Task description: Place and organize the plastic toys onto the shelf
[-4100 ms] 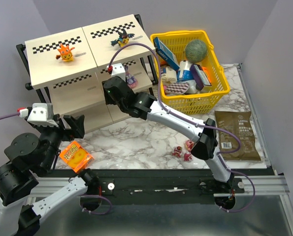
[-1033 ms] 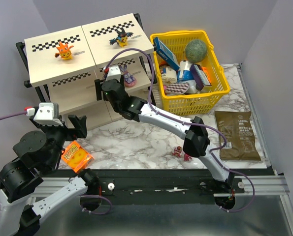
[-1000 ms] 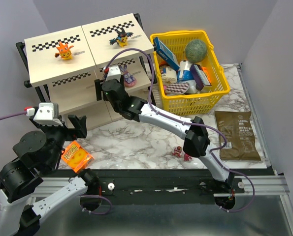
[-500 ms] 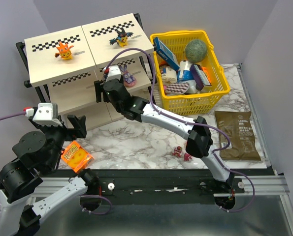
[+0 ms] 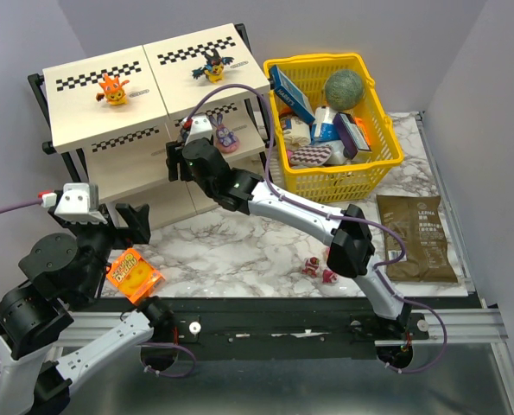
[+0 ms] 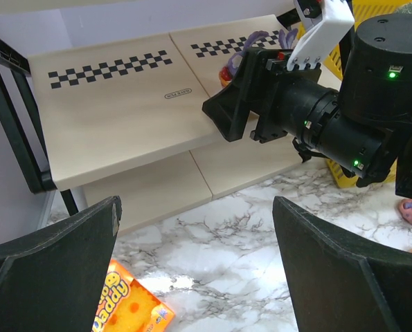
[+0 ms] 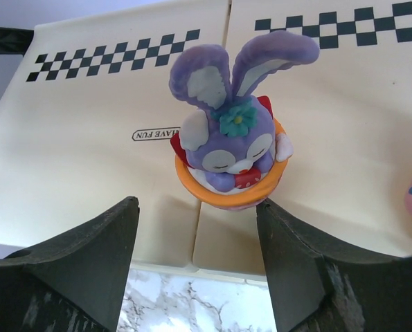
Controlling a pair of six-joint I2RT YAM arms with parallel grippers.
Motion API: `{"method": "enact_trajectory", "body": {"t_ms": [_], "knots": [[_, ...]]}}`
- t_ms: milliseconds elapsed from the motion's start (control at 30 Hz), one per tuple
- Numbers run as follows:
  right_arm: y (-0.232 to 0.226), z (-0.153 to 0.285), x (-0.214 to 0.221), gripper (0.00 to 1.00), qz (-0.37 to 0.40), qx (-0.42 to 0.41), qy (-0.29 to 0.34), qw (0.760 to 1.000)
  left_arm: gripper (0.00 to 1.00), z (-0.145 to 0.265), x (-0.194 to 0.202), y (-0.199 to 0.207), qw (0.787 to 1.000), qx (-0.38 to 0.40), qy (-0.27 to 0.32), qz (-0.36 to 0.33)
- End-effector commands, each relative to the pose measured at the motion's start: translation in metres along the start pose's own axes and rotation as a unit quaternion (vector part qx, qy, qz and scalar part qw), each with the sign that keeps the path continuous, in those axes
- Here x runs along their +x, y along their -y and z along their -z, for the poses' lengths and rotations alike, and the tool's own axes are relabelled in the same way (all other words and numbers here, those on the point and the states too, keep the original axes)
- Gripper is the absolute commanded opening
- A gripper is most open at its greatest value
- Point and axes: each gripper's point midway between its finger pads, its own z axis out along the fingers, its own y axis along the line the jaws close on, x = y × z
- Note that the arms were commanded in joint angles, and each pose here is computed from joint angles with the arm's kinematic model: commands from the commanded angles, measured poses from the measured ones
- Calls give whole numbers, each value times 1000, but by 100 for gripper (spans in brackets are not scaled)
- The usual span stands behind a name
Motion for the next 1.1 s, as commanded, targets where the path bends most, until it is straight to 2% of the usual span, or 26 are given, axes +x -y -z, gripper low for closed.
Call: {"method": "enact_trajectory", "body": {"t_ms": [0, 400, 567, 633, 667, 700, 800, 867, 900, 967, 1033, 1067], "knots": [[-5, 13, -19, 75, -14, -16, 6, 1000, 99, 3, 2, -6, 1000, -10, 4, 7], [-5, 25, -29, 74, -26, -23, 8, 999, 99, 1, 5, -4, 1000, -6, 1, 8], [6, 36, -14, 78, -7, -17, -8, 1000, 99, 2, 3, -5, 1000, -7, 4, 11], [6, 46, -22, 78, -8, -26, 1, 1000, 99, 2, 3, -5, 1000, -8, 5, 11], [10, 48, -12, 79, 2, -28, -9, 1000, 99, 2, 3, -5, 1000, -9, 5, 11], [7, 57, -25, 80, -4, -36, 5, 999, 99, 3, 2, -6, 1000, -9, 7, 14], [13, 69, -21, 80, 1, -44, 4, 999, 99, 4, 0, -6, 1000, -8, 9, 16], [15, 85, -34, 80, -4, -52, 16, 999, 99, 4, 0, -6, 1000, -8, 9, 17], [21, 89, -28, 80, 0, -48, 8, 999, 99, 5, -1, -5, 1000, -6, 10, 19], [26, 105, -42, 80, -3, -47, 18, 999, 99, 5, -1, -5, 1000, -4, 9, 20], [39, 115, -32, 80, 7, -32, 2, 999, 99, 6, -1, -4, 1000, 0, 9, 23], [46, 126, -45, 81, -3, -20, 13, 1000, 99, 6, -1, -3, 1000, 1, 9, 25]]}}
